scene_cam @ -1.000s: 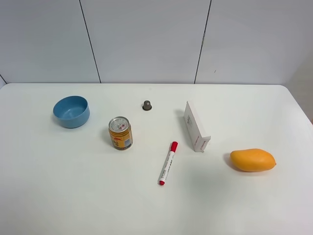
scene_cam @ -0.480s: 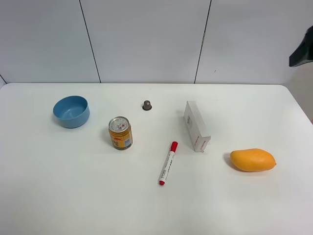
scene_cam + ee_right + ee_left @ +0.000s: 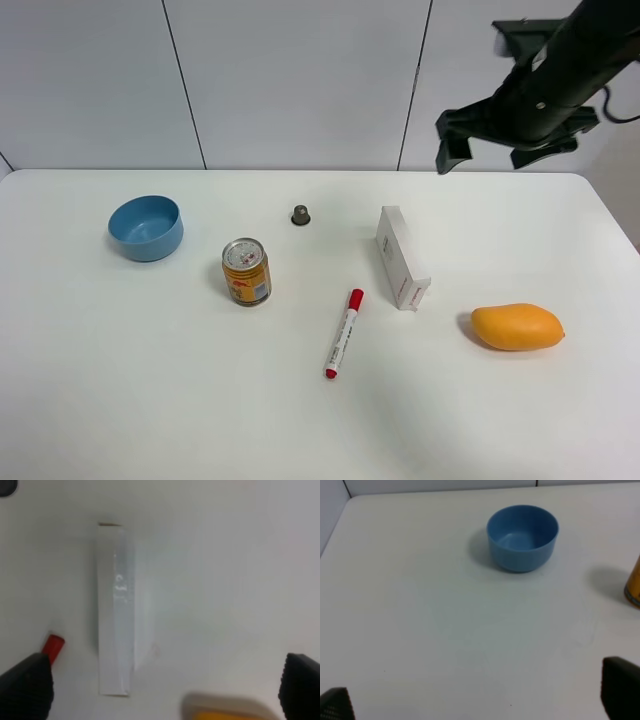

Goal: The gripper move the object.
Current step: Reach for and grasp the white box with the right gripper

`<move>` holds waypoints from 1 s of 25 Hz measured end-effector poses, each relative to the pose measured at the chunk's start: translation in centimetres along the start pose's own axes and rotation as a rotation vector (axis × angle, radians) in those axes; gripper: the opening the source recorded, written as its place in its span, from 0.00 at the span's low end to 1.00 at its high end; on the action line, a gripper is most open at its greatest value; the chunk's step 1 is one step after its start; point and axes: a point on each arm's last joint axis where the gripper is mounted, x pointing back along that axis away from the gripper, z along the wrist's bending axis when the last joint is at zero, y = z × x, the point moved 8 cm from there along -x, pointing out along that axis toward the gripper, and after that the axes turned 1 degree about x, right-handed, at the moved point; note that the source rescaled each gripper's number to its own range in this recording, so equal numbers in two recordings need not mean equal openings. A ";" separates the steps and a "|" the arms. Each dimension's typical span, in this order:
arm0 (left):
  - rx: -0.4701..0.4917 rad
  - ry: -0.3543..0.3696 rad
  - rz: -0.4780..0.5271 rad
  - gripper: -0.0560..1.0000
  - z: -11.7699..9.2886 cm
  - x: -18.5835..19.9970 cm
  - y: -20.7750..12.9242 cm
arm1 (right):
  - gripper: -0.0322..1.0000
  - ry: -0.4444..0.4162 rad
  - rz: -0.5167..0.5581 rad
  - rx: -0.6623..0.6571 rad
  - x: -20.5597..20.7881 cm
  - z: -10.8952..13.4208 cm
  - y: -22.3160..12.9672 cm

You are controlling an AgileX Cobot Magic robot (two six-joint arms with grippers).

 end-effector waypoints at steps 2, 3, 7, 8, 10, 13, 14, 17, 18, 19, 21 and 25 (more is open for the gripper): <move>0.000 0.000 0.000 1.00 0.0 0.0 0.0 | 0.87 0.011 0.030 0.008 -2.1 1.3 -0.1; 0.000 0.000 0.000 1.00 0.0 0.0 0.0 | 0.87 0.013 0.048 0.016 -3.2 1.8 -0.3; 0.000 0.000 0.000 1.00 0.0 0.0 0.0 | 0.87 0.011 0.093 0.035 -6.9 3.6 -0.9; 0.000 0.000 0.000 1.00 0.0 0.0 0.0 | 0.87 0.003 0.103 0.032 -7.7 3.8 -1.1; 0.000 0.000 0.000 1.00 0.0 0.0 0.0 | 0.87 -0.010 0.112 0.024 -9.0 4.0 -1.2; 0.000 0.000 0.000 1.00 0.0 0.0 0.0 | 0.87 -0.019 0.123 0.024 -10.7 4.0 -1.5; 0.000 0.000 0.000 1.00 0.0 0.0 0.0 | 0.87 -0.023 0.130 0.026 -11.2 4.0 -1.6; 0.000 0.000 0.000 1.00 0.0 0.0 0.0 | 0.87 -0.031 0.165 0.029 -12.8 3.9 -2.3; 0.000 0.000 0.000 1.00 0.0 0.0 0.0 | 0.87 -0.033 0.176 0.030 -13.3 3.9 -2.5; 0.000 0.000 0.000 1.00 0.0 0.0 0.0 | 0.87 -0.034 0.182 0.028 -13.7 3.9 -2.7; 0.000 0.000 0.000 1.00 0.0 0.0 0.0 | 0.87 -0.038 0.186 0.026 -14.7 3.9 -2.9; 0.000 0.000 0.000 1.00 0.0 0.0 0.0 | 0.82 -0.037 0.187 0.014 -16.1 4.0 -3.1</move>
